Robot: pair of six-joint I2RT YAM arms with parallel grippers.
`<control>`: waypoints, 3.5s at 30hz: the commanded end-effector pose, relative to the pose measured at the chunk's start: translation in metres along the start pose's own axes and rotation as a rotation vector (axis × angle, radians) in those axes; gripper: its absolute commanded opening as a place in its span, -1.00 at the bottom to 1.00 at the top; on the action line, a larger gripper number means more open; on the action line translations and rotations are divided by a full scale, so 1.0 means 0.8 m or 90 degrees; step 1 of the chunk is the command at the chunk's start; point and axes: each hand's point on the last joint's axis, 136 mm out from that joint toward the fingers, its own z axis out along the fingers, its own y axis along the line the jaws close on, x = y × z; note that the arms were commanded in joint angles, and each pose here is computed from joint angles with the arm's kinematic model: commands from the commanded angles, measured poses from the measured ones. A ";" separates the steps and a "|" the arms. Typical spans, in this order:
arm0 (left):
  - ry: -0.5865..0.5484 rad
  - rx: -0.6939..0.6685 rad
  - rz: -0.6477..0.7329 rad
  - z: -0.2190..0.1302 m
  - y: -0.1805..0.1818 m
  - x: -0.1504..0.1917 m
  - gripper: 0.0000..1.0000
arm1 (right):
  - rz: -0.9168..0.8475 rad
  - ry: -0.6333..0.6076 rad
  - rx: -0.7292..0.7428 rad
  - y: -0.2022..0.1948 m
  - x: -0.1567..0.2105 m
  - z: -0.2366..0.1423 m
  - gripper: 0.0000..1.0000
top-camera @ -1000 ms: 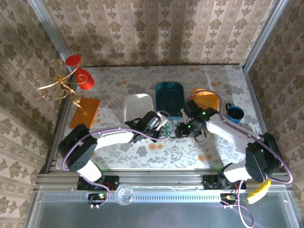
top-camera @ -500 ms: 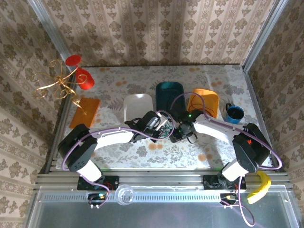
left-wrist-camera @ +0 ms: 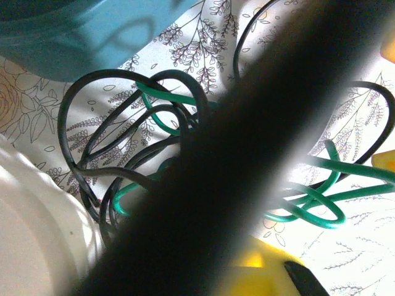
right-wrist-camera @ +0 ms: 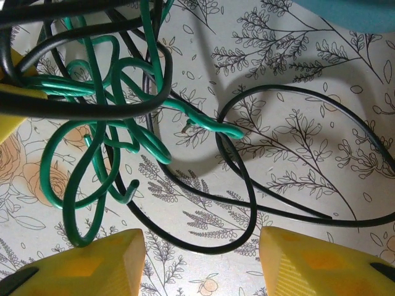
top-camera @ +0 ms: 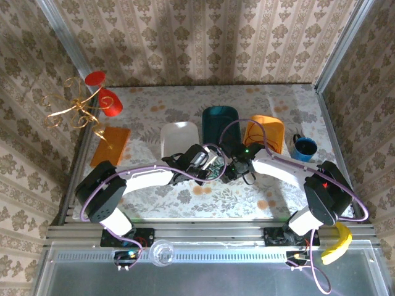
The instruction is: Untangle the cables
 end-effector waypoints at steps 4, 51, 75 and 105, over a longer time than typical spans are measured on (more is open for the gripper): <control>-0.007 0.008 -0.002 -0.008 -0.001 -0.011 -1.00 | -0.049 0.037 -0.054 0.028 0.016 0.025 0.07; -0.009 0.015 -0.007 -0.001 -0.004 -0.012 -1.00 | 0.151 0.057 -0.126 -0.017 0.016 0.054 -0.21; -0.007 0.016 -0.004 -0.001 -0.004 -0.008 -1.00 | 0.156 -0.075 -0.014 -0.056 -0.019 0.003 -0.96; -0.003 0.016 -0.007 0.000 -0.007 -0.009 -1.00 | 0.272 -0.076 0.008 -0.088 -0.039 0.042 -0.27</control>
